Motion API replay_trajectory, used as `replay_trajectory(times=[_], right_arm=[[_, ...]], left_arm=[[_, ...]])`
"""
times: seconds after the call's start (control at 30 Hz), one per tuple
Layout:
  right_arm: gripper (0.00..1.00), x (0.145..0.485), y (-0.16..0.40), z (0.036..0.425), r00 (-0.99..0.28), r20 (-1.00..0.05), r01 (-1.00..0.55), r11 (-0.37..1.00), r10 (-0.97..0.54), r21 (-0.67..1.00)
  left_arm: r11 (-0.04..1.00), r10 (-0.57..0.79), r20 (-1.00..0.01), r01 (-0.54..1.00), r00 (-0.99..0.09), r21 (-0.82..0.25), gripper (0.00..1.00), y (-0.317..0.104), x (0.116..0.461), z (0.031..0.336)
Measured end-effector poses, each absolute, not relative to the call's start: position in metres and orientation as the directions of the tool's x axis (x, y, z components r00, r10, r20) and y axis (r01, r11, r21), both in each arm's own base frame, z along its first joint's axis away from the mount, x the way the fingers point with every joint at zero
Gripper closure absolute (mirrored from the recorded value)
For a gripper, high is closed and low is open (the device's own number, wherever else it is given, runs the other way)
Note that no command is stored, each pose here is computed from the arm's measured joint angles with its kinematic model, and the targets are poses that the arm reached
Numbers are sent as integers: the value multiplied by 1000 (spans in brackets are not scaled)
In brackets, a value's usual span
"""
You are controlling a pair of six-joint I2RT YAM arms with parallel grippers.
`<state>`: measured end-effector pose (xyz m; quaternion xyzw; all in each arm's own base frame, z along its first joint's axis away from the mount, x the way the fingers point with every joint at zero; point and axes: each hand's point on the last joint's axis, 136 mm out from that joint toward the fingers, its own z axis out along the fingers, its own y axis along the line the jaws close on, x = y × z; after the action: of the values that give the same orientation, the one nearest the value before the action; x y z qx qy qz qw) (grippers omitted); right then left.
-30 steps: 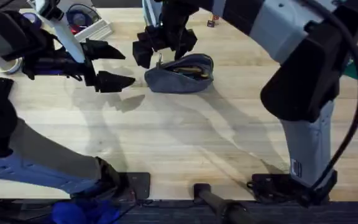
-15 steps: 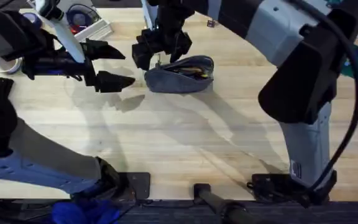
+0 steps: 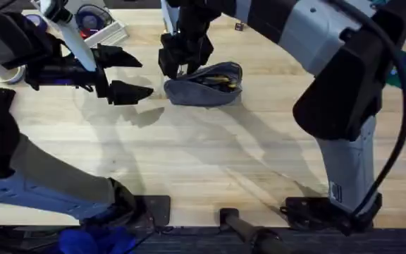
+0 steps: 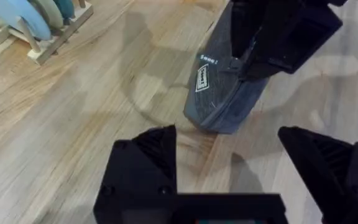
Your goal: Unzip the bag, pick up the pens from the table one at a time and place them inside, then zip the bag closed.
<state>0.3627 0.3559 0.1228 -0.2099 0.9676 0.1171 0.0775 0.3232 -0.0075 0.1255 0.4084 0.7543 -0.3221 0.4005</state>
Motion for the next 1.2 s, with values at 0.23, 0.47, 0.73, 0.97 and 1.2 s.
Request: replay_trajectory(times=[0.23, 0.47, 0.73, 0.97, 1.2], right_arm=[[859, 361, 358, 123, -898, -200, -430, 881, -393, 196], [961, 361, 358, 123, -897, -199, -430, 881, -394, 195], [971, 362, 359, 123, -896, -205, -431, 881, -393, 197], [970, 364, 361, 124, -895, -216, -433, 879, -391, 200], [971, 364, 361, 124, -895, -217, -433, 879, -391, 200]], left_arm=[[459, 358, -867, 874, -346, -159, 8, -7, 323, 125], [459, 358, -867, 874, -346, -159, 8, -7, 323, 125], [459, 358, -867, 874, -346, -159, 8, -7, 323, 125], [459, 358, -867, 874, -346, -159, 8, -7, 323, 125], [459, 358, -867, 874, -346, -159, 8, -7, 323, 125]])
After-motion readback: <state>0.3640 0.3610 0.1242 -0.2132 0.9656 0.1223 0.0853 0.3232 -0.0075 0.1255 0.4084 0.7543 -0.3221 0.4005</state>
